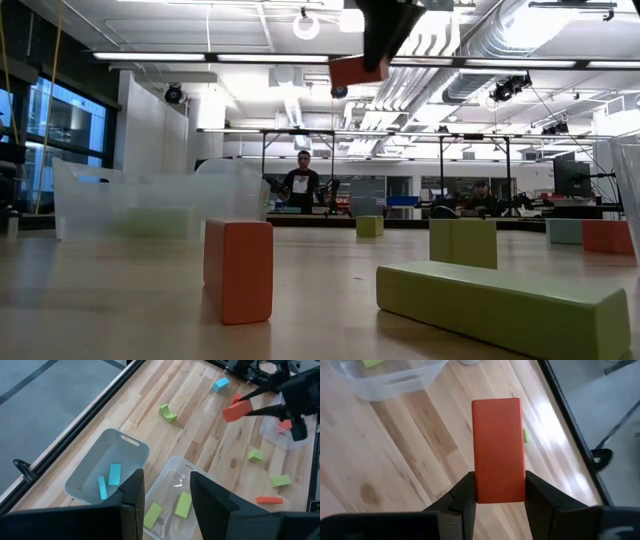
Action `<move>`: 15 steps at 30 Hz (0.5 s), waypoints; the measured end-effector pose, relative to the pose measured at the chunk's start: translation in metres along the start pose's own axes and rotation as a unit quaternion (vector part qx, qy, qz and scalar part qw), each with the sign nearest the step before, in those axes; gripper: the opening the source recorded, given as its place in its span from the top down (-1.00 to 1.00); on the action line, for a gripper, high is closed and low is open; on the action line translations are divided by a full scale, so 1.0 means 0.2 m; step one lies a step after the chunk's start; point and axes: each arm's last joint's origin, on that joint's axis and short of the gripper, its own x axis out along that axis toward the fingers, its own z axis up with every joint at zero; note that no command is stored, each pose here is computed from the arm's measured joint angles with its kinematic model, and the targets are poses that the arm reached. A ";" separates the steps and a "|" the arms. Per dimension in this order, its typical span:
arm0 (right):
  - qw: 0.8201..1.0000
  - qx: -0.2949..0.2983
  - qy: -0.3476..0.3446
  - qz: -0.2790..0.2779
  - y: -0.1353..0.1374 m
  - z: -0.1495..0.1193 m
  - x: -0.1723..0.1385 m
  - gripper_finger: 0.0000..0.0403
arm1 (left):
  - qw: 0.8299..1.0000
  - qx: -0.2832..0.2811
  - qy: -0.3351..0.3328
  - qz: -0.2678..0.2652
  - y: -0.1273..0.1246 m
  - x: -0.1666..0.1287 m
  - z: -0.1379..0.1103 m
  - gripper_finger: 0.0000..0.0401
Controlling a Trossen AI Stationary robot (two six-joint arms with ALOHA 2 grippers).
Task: Sort & place blocks by color
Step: Put the orange block into the right transparent bin
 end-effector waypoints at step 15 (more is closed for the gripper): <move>1.000 -0.021 -0.016 -0.015 -0.26 -0.15 -0.11 0.46 | 1.000 -0.001 0.000 0.000 0.00 0.00 0.00 0.45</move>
